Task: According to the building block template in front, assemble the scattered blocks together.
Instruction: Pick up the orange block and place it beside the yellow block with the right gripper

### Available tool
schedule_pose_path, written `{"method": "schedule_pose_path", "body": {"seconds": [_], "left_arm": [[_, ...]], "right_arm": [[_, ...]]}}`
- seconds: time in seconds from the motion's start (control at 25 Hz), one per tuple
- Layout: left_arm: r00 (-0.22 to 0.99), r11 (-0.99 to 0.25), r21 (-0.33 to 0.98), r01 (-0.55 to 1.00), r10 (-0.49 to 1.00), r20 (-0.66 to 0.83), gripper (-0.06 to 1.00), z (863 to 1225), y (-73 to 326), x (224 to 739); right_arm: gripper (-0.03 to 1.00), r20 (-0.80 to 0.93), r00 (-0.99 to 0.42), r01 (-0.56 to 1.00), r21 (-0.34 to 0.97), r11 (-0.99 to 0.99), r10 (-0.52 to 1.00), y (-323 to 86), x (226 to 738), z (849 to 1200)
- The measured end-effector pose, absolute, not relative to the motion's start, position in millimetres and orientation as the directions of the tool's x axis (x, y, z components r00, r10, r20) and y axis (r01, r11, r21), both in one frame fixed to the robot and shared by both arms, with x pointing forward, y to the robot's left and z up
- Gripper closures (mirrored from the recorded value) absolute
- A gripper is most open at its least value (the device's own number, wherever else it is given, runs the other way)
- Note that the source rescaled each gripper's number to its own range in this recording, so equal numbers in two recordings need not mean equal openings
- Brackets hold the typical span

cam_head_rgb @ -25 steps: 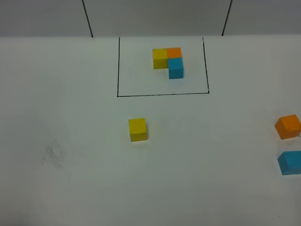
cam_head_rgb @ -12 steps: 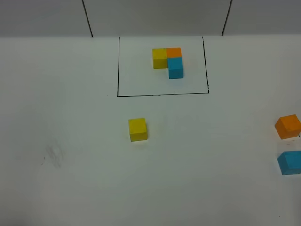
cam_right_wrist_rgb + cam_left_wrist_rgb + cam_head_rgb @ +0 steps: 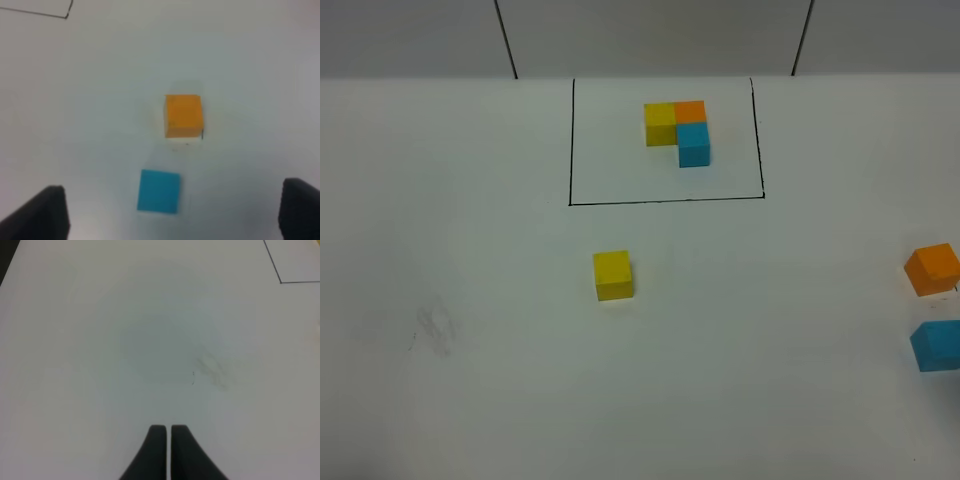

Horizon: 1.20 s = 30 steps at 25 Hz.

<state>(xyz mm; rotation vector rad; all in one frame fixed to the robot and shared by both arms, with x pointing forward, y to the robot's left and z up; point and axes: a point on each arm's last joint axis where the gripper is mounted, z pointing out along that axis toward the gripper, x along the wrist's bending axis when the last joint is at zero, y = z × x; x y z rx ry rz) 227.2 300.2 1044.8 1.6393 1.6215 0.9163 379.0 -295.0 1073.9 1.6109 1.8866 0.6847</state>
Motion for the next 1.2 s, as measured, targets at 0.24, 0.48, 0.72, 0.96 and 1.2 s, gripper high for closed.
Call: {"method": "schedule_pose_path", "body": {"seconds": [0.24,0.48,0.72,0.96,1.2], "left_arm": [[-0.009,-0.025,0.837,0.546,0.999,0.036,0.94,1044.8,300.2,227.2],[-0.009,-0.025,0.837,0.546,0.999,0.036,0.94,1044.8,300.2,227.2],[-0.009,-0.025,0.837,0.546,0.999,0.036,0.94,1044.8,300.2,227.2],[-0.009,-0.025,0.837,0.546,0.999,0.036,0.94,1044.8,300.2,227.2],[-0.009,-0.025,0.837,0.546,0.999,0.036,0.94,1044.8,300.2,227.2]], "right_arm": [[0.04,-0.07,-0.13,0.768,0.623,0.146,0.989,-293.6,420.1,1047.0],[0.04,-0.06,-0.134,0.824,0.548,0.145,0.989,-293.1,453.4,1014.0],[0.04,-0.057,-0.134,0.848,0.509,0.145,0.989,-292.8,481.2,980.5],[0.04,-0.081,-0.158,0.86,0.479,0.177,0.984,-293.7,499.6,949.7],[0.04,-0.119,-0.207,0.858,0.455,0.239,0.971,-294.7,511.4,924.3]]}}
